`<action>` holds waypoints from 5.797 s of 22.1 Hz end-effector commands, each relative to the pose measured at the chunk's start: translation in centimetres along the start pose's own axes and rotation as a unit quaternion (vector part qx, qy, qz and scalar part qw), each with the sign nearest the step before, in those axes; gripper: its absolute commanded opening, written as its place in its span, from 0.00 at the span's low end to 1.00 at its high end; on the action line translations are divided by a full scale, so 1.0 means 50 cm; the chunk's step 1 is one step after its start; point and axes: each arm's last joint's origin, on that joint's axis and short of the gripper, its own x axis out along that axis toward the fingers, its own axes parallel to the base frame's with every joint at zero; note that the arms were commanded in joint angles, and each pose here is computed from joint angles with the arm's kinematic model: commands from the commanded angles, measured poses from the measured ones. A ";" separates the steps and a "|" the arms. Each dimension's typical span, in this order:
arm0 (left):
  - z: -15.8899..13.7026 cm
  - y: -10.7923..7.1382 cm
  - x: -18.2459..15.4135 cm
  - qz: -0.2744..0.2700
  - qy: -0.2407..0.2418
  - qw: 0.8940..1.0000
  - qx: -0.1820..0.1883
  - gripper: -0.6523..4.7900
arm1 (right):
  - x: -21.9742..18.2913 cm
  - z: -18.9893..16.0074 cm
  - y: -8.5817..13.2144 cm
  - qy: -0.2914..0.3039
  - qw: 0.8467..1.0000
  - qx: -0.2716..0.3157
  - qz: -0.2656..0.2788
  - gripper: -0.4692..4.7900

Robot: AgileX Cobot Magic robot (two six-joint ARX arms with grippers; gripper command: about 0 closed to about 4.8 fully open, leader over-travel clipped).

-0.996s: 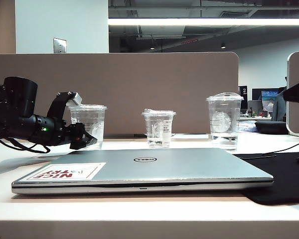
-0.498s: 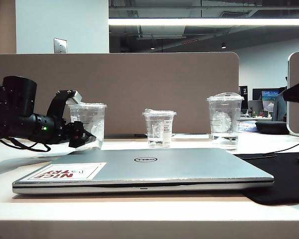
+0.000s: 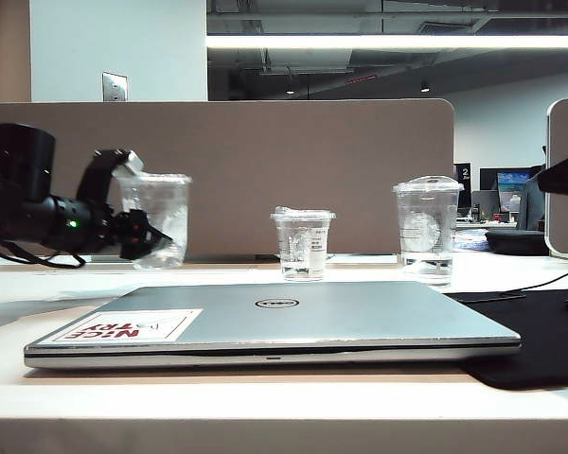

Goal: Pick up the coffee cup on the left and place it on the left side of the laptop.

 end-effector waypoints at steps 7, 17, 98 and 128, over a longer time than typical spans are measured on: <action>0.019 -0.001 -0.131 0.051 -0.047 0.998 -0.010 0.57 | 0.001 0.000 0.000 -0.006 1.000 0.001 0.000 0.08; 0.022 -0.071 -0.239 0.096 -0.049 0.994 -0.009 0.57 | 0.001 0.000 0.000 -0.006 1.000 0.001 0.000 0.08; 0.045 -0.274 -0.466 0.021 -0.139 0.980 -0.144 0.11 | -0.010 0.012 0.010 -0.047 0.999 -0.002 0.023 0.08; 0.098 -0.323 -0.595 0.157 -0.110 0.973 -0.126 0.11 | -0.012 0.014 0.010 -0.053 0.998 -0.002 0.024 0.08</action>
